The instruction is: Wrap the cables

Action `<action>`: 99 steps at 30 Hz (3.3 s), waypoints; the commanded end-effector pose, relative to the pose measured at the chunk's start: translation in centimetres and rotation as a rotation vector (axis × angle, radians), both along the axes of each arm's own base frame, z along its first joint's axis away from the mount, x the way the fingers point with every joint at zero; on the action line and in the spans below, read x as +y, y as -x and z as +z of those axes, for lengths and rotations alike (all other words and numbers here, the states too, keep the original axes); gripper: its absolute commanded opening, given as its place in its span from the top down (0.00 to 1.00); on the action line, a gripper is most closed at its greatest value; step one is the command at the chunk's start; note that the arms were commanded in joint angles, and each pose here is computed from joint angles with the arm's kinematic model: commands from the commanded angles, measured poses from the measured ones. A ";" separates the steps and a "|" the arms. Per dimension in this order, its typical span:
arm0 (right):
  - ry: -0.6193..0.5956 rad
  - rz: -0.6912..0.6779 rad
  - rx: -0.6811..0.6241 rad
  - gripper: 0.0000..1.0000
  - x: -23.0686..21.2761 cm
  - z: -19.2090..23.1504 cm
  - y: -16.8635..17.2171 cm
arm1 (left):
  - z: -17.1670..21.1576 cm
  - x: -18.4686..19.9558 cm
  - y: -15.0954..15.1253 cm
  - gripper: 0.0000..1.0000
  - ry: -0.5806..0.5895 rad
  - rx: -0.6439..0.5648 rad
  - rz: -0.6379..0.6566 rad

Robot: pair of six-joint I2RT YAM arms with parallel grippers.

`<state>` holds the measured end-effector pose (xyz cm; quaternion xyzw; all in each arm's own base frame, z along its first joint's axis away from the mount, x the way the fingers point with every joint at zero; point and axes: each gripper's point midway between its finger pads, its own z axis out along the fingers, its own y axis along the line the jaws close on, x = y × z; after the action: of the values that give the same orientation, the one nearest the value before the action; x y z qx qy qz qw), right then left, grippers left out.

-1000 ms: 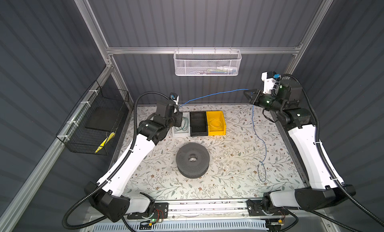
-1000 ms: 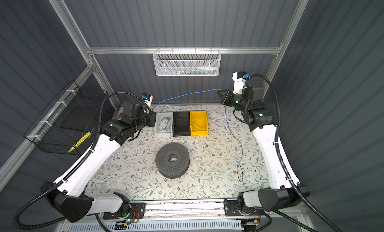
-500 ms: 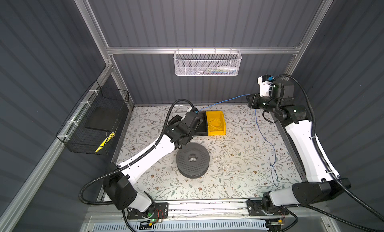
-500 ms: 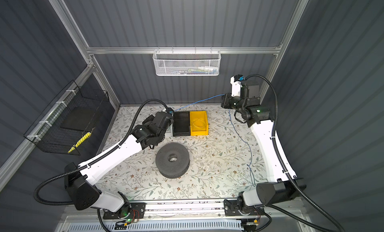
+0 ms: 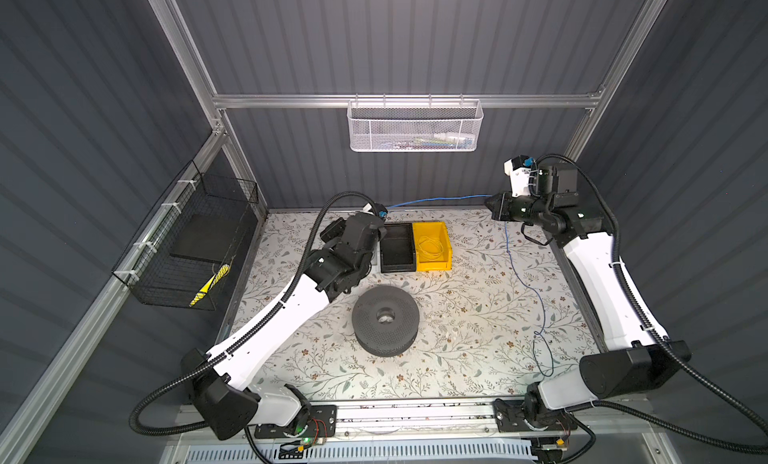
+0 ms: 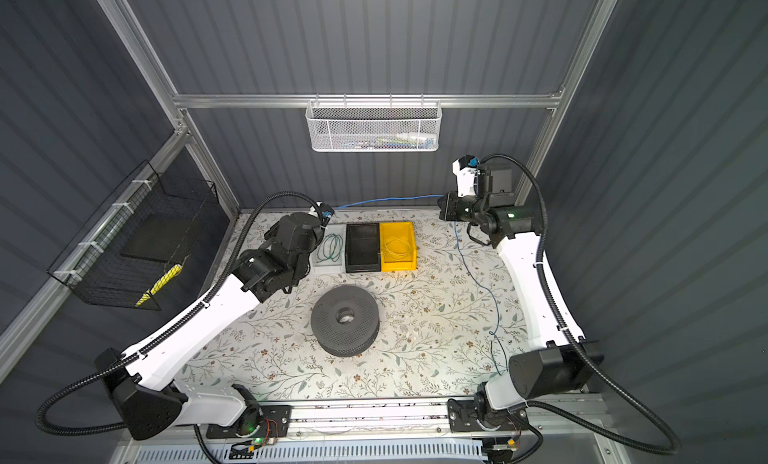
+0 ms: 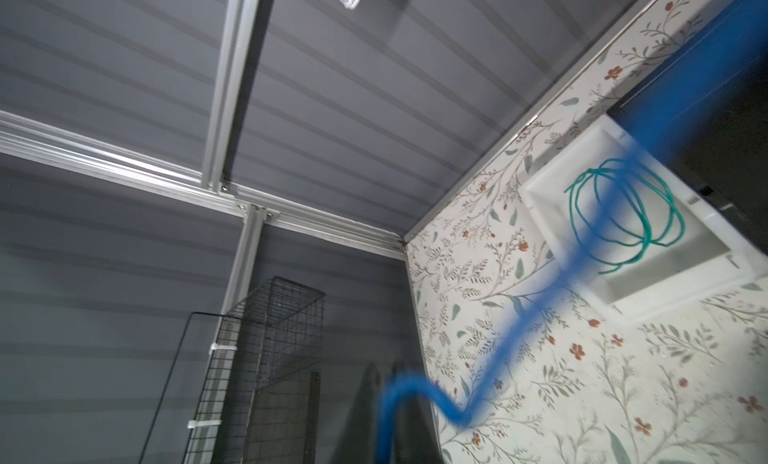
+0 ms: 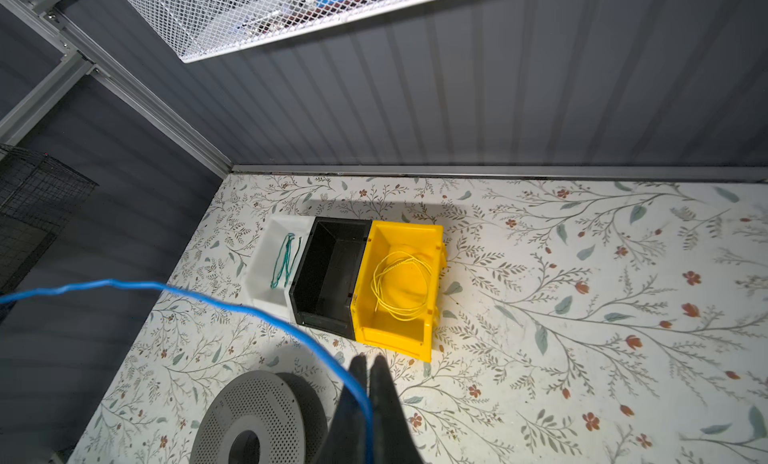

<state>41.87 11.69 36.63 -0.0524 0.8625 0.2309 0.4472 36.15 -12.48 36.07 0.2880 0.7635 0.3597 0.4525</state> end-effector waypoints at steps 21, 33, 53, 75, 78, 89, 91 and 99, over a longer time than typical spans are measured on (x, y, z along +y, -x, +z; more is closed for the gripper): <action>-0.263 0.147 0.113 1.00 11.7 -0.1 -2.6 | -0.2 -15.7 7.8 0.06 1.627 0.419 -0.448; -0.324 0.200 0.061 1.00 12.9 2.2 1.4 | 2.0 -20.5 2.5 0.00 2.016 0.286 -0.557; -0.345 0.227 0.058 1.00 12.8 1.9 3.7 | 2.0 -22.0 1.5 0.07 2.146 0.272 -0.670; -0.261 0.502 0.073 0.86 17.2 -1.4 9.9 | 5.2 -21.8 -2.8 0.99 2.072 0.161 -0.617; -0.242 0.534 0.054 0.54 17.3 -1.4 10.1 | 5.4 -21.0 -3.0 1.00 2.033 0.153 -0.585; -0.137 0.450 -0.004 0.18 9.9 -1.9 13.7 | 8.0 -17.3 -4.1 1.00 1.902 0.059 -0.528; -0.121 0.441 0.031 0.18 9.3 -3.5 14.9 | 9.4 -17.0 -4.4 1.00 1.898 0.023 -0.546; -0.137 0.410 0.233 0.19 9.5 -12.4 18.9 | 10.0 -16.2 -6.0 1.00 1.862 -0.052 -0.490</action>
<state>24.22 20.52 26.59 -0.1780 0.8496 0.3756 0.3246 41.15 -29.37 45.92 -0.0383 0.6463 -0.5181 0.5589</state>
